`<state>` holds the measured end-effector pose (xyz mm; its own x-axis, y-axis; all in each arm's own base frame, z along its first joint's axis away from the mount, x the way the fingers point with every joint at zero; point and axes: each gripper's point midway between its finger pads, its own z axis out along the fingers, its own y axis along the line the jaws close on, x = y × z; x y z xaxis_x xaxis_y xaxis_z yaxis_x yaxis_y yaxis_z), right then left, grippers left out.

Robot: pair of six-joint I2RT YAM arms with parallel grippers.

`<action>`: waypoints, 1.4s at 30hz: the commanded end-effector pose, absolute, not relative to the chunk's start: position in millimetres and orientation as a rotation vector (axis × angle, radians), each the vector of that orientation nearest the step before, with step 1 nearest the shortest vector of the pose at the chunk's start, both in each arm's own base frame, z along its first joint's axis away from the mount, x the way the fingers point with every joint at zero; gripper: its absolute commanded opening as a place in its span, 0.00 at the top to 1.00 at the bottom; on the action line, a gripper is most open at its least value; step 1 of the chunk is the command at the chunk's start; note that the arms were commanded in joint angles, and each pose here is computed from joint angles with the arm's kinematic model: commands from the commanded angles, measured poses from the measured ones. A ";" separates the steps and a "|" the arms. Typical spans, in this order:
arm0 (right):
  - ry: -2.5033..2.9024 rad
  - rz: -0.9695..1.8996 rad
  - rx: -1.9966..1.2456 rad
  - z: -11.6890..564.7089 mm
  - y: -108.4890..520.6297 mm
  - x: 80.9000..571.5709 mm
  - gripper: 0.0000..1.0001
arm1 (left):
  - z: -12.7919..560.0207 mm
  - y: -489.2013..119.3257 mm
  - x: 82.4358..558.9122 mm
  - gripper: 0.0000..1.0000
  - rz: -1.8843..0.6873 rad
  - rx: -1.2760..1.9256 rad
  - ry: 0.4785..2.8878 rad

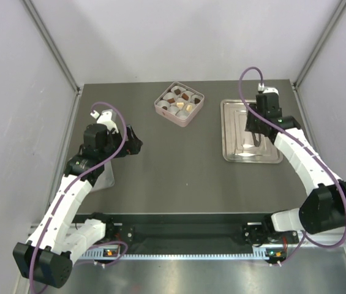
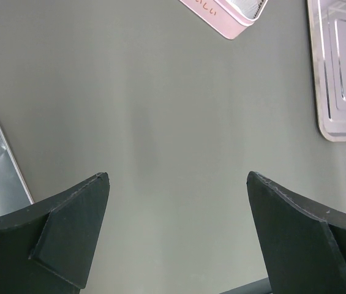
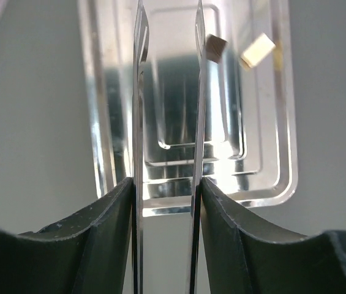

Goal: Pack the chocolate

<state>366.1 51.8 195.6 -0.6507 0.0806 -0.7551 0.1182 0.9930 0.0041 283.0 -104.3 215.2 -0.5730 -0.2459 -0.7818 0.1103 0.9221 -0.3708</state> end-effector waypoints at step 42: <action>2.397 -0.058 0.440 103.3 4.4 410.2 0.56 | 227.3 -104.9 290.2 0.01 -0.489 -0.093 2.075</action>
<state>382.3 11.4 81.9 -0.7751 0.2736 -0.5695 0.3037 0.9518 0.0438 282.9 -104.2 215.2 -0.5737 -0.2465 -0.7811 0.1107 0.9215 -0.3722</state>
